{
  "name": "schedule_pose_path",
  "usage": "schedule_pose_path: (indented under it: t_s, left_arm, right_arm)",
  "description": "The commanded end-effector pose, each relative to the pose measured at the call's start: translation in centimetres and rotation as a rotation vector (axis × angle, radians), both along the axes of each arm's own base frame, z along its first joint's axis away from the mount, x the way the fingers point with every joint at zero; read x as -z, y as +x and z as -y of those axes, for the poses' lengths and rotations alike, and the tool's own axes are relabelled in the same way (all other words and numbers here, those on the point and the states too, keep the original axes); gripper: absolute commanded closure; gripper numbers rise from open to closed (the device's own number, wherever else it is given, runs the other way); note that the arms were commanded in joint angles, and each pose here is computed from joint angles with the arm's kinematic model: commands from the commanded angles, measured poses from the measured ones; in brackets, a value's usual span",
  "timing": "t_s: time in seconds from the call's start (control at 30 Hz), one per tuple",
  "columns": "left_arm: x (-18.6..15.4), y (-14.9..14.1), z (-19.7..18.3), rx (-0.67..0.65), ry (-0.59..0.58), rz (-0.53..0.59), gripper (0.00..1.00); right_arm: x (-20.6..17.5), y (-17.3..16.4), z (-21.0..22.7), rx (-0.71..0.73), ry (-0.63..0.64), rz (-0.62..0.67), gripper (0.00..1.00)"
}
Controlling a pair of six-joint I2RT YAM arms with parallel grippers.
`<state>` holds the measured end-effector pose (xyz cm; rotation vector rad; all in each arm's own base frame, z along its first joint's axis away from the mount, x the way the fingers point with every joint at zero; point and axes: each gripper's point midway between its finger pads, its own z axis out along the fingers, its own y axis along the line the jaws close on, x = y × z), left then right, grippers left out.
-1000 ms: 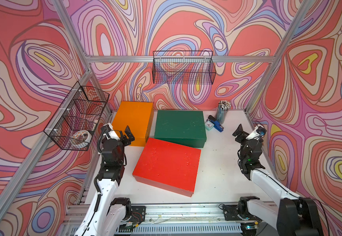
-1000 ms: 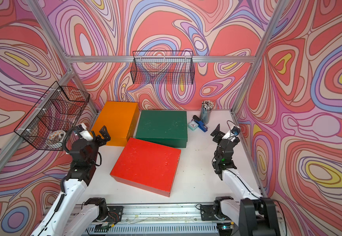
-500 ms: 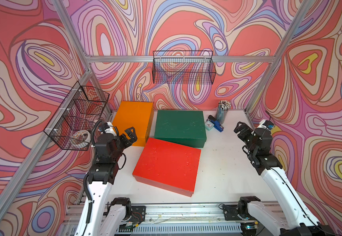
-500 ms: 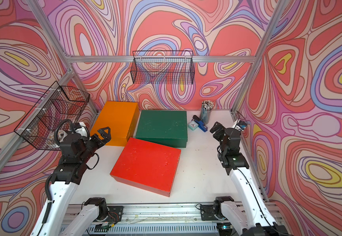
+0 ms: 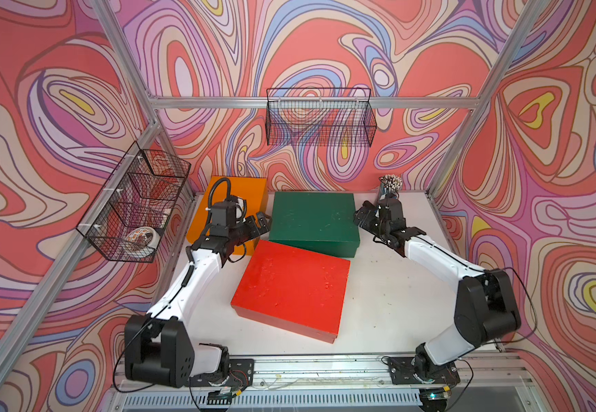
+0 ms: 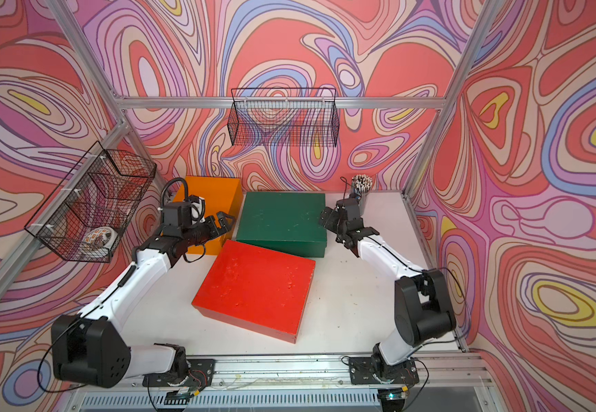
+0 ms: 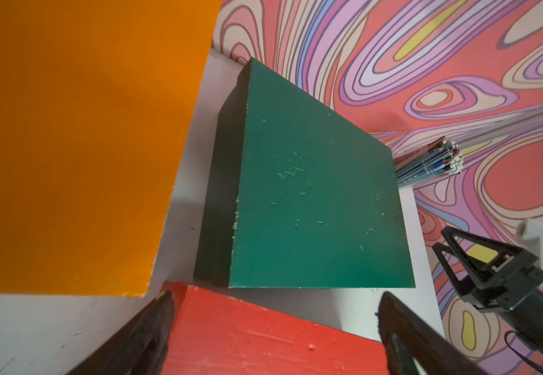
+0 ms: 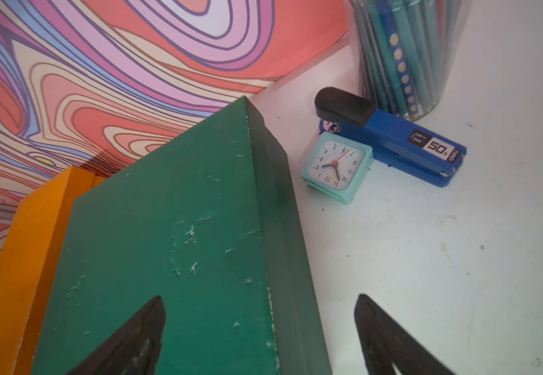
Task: Stack the shoeboxes
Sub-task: Adjust the shoebox at the center of the board.
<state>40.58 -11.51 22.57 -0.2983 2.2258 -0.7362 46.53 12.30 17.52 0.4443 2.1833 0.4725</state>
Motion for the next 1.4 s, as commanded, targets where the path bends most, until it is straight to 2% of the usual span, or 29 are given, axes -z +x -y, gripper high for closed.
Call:
schedule_pose_path:
  t_s: [0.0,0.27,0.53,0.97,1.37]
  left_arm:
    - [-0.4,2.0,1.4,0.045,0.014,0.016,0.04]
    - [4.4,5.2,2.7,0.074,0.076,-0.125,0.07]
    - [7.8,6.2,3.2,0.095,0.112,-0.197,0.08]
    - [8.1,6.1,5.4,0.169,0.059,-0.188,0.08]
    - [7.8,5.8,6.2,0.186,0.015,-0.182,0.08]
  right_arm:
    - [-0.2,1.4,-0.4,0.003,0.017,0.003,0.09]
    - [2.0,2.5,-0.2,0.018,-0.020,-0.047,0.10]
    - [4.8,3.1,-0.5,0.014,-0.032,-0.099,0.11]
    - [7.0,4.7,-1.9,-0.019,0.011,-0.141,0.13]
    - [8.6,8.2,-2.6,-0.031,0.034,-0.172,0.16]
